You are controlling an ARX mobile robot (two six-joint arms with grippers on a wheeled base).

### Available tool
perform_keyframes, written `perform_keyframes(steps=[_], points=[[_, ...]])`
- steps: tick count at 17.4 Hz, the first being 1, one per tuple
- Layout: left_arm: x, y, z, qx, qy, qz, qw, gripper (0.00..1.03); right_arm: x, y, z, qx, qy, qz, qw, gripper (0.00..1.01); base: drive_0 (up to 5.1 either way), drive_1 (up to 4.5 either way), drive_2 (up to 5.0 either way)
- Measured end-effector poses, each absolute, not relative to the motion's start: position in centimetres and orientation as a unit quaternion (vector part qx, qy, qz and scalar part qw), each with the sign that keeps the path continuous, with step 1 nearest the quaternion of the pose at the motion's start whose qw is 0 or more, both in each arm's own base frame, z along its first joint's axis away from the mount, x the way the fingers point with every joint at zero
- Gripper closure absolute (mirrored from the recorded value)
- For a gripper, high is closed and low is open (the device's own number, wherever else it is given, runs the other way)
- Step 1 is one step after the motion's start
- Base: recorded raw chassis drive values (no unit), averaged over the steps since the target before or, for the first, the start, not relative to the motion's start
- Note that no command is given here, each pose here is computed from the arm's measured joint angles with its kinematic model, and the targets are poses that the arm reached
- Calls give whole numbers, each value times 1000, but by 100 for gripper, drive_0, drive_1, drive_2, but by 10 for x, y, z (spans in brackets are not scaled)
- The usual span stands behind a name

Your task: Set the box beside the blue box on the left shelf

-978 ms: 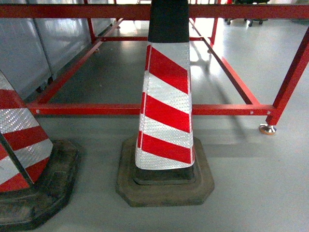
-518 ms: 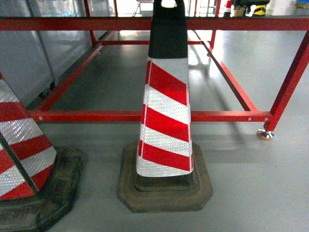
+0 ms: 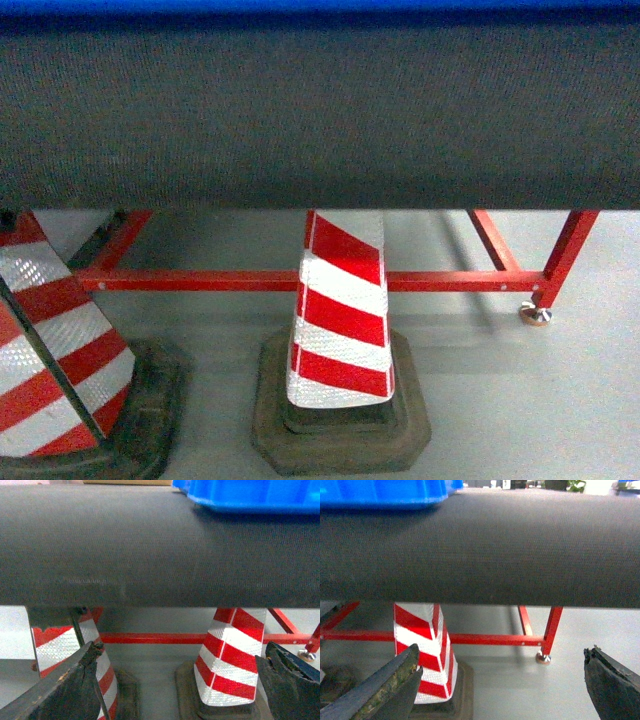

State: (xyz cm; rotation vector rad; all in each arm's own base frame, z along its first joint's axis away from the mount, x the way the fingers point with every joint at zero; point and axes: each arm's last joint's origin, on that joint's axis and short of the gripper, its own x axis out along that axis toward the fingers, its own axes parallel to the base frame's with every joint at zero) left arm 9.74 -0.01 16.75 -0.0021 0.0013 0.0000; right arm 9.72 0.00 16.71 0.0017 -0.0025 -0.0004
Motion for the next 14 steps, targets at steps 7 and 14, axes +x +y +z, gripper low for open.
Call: perform_keyframes(steps=[7,14], points=[[97,0,167,0,0,0,1000,5,97,0,167,1,-1,0,1000,3,0,0,0],[97,0,168,0,0,0,1000,5,97,0,167,1,-1,0,1000,3,0,0,0]])
